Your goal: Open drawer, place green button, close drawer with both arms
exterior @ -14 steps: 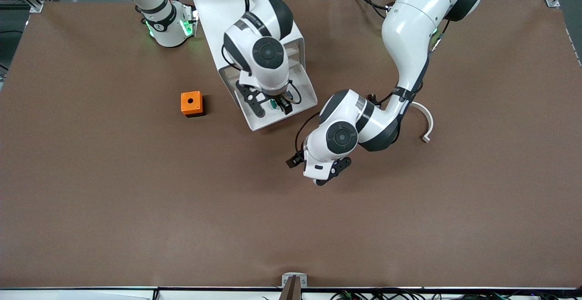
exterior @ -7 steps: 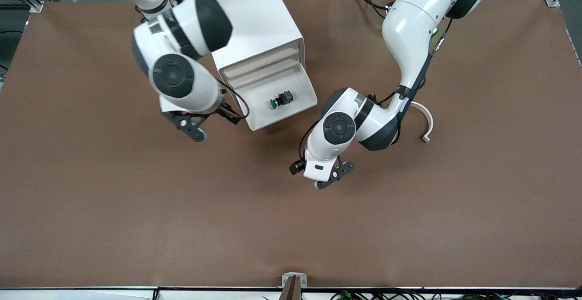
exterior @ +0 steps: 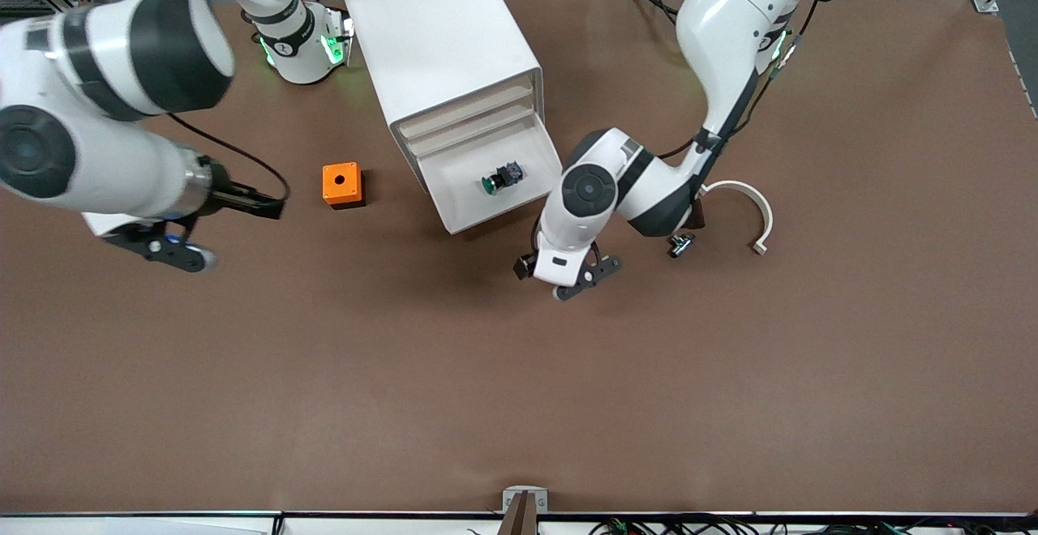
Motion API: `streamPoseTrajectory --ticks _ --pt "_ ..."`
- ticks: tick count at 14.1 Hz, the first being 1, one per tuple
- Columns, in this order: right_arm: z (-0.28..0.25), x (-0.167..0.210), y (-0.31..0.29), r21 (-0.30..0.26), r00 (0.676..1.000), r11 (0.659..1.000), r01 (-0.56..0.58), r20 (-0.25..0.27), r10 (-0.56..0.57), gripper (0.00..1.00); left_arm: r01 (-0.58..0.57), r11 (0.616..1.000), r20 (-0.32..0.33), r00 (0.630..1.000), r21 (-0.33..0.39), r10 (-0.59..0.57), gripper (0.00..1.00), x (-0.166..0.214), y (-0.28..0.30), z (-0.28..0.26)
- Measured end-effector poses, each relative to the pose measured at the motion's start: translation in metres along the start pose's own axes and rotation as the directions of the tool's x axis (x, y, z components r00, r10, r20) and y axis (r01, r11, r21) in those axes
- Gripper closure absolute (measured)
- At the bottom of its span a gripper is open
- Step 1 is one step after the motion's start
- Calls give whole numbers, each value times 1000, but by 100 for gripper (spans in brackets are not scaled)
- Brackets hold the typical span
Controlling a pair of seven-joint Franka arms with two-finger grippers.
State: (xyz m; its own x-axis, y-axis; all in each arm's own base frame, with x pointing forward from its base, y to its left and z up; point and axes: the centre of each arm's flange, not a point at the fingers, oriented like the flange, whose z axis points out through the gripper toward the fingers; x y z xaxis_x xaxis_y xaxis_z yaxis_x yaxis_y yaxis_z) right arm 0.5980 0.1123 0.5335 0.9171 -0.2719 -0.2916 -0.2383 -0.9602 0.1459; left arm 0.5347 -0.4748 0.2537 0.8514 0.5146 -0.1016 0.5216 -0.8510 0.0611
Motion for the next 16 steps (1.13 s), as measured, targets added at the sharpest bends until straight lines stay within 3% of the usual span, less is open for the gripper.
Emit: streamPoseTrajectory --ticks 2,5,11,16 --pt "-13 13 40 6 993 993 118 -20 -117 0 6 999 -6 1000 32 -6 0 -29 0 15" --pt "-18 30 94 31 979 978 205 -30 -204 0 -26 998 2 1000 58 26 0 -65 1 28" --pt "-15 41 132 49 970 969 244 -29 -242 0 -89 991 14 996 100 88 0 -112 3 39" --pt "-27 40 133 49 968 968 244 -66 -241 0 -85 986 39 996 144 80 0 -150 2 41"
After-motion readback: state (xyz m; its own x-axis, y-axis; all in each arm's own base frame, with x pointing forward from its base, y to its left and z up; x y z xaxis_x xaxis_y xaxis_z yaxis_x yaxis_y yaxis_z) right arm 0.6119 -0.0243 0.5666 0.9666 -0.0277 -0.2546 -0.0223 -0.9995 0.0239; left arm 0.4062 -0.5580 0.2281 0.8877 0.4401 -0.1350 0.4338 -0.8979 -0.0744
